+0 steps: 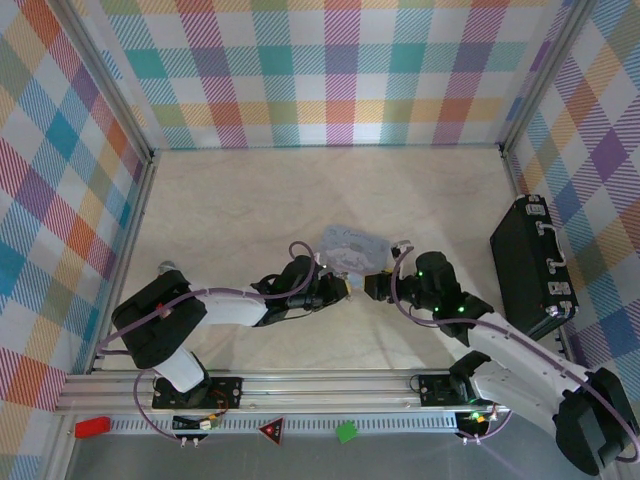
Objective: Unlock a padlock with a key
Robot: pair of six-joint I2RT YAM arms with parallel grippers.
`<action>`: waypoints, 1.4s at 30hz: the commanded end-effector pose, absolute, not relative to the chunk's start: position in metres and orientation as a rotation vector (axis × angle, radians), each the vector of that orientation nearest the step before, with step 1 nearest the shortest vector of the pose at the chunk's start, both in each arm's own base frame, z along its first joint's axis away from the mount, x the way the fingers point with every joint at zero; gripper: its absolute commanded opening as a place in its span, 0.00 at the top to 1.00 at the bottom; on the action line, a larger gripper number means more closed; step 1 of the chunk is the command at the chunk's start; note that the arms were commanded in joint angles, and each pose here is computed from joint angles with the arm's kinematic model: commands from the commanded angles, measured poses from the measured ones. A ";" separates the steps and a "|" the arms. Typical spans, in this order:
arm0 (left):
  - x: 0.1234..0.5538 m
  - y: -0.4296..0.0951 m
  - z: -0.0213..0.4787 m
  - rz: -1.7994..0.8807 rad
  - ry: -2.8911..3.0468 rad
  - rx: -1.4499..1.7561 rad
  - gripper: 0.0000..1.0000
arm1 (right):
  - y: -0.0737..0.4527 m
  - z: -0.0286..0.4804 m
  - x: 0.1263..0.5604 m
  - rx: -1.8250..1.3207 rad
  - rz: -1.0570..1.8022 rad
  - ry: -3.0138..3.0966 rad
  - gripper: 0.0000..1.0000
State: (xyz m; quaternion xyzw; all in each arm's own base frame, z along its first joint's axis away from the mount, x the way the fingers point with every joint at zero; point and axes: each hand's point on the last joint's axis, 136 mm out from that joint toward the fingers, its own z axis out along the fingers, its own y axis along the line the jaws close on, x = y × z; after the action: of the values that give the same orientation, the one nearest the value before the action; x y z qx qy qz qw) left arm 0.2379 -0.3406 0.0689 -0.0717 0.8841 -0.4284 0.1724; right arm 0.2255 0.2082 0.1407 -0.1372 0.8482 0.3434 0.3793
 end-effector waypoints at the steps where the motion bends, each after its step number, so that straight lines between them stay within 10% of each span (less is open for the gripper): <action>1: 0.242 -0.323 0.068 -1.055 2.529 -0.117 1.00 | 0.205 0.135 0.217 -0.424 0.832 2.156 0.41; 7: 0.242 -0.319 0.061 -0.991 2.520 -0.023 0.92 | 0.213 0.134 0.212 -0.458 0.843 2.159 0.41; 16: 0.248 -0.300 0.068 -0.923 2.365 0.122 0.55 | 0.220 0.125 0.207 -0.495 0.807 2.193 0.41; 42: 0.244 -0.325 0.042 -1.046 2.343 0.251 0.57 | 0.233 0.118 0.197 -0.517 0.771 2.208 0.42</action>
State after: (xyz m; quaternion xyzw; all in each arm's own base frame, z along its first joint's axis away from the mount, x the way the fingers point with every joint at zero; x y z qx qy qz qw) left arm 0.2484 -0.3172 0.0399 0.0736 0.8766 -0.3867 0.2770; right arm 0.1926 0.2281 0.1073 -0.2072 0.8662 0.2901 0.3500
